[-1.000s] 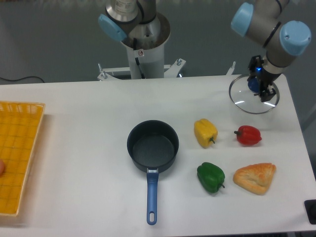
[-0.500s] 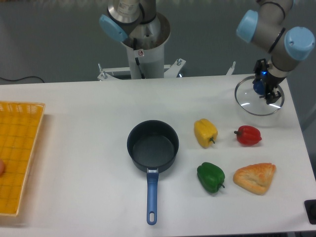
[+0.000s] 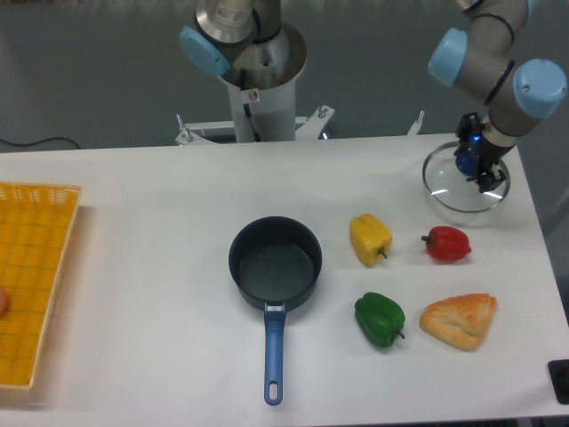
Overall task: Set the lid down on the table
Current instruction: 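Lower the glass lid flat onto the table, then open the gripper and release the lid knob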
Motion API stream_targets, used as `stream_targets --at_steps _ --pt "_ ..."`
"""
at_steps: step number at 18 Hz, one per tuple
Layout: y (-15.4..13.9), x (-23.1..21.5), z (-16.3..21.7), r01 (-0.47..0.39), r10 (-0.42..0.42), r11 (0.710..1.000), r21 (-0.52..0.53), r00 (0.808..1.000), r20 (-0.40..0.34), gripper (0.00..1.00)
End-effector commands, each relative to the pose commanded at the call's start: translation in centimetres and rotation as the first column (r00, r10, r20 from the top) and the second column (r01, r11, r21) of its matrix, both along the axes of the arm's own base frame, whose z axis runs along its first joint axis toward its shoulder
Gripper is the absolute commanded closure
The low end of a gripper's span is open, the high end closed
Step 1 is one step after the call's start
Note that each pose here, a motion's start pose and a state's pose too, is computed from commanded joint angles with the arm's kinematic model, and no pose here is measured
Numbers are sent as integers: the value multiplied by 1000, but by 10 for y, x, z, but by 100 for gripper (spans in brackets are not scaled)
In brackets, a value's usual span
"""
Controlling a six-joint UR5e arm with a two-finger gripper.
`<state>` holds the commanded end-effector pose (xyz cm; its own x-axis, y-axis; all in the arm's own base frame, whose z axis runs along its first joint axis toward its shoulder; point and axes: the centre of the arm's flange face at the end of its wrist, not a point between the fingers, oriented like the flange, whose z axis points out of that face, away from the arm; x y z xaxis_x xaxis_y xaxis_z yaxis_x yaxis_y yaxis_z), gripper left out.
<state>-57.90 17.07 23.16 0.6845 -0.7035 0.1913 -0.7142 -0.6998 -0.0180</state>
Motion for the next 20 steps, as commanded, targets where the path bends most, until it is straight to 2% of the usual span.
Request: stream_targets --at_steps 8,20 --pt "-1 -3 -13 -2 2 1000 0 1000 17 34" --pt "0 -5 -9 4 -4 1000 2 1000 9 34"
